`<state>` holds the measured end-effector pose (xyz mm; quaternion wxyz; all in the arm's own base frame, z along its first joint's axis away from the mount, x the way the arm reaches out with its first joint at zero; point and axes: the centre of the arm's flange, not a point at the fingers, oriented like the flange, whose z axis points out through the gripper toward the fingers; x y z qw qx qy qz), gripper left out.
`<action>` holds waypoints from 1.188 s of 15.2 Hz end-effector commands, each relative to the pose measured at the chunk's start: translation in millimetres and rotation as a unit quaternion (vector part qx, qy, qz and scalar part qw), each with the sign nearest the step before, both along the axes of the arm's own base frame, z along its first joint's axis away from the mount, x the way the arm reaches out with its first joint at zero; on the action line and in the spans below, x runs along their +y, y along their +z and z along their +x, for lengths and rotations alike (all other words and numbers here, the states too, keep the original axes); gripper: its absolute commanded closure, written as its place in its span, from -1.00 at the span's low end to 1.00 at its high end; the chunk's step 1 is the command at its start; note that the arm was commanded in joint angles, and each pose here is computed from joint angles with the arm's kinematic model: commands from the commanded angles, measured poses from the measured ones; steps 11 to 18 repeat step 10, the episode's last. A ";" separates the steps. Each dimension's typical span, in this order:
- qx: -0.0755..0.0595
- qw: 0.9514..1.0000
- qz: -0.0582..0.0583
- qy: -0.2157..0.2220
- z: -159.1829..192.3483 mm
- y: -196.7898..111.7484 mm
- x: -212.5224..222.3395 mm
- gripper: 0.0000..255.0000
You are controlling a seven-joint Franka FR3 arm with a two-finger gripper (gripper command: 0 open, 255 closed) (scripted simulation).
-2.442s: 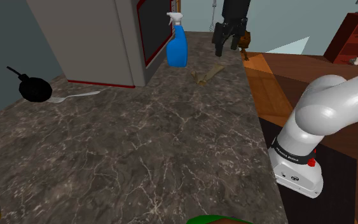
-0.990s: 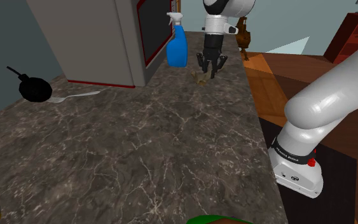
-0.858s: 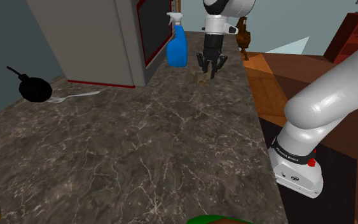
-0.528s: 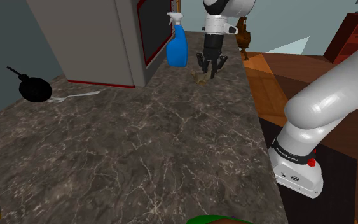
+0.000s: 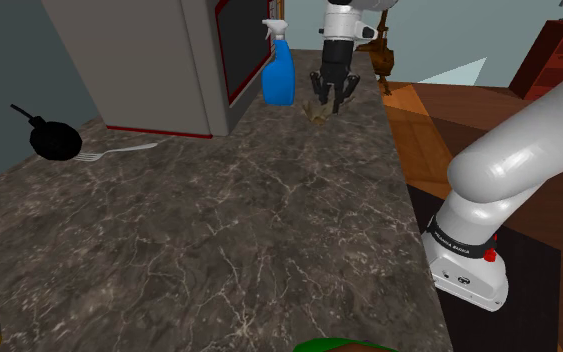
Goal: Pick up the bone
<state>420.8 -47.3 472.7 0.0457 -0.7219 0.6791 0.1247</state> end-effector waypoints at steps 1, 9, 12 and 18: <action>0.000 1.000 0.000 0.000 0.2 10.5 0.6 1.00; 0.000 1.000 0.000 0.000 0.1 48.2 0.6 1.00; 0.000 1.000 0.000 0.000 0.2 48.2 0.6 1.00; 0.000 1.000 0.000 0.000 0.2 48.2 0.6 1.00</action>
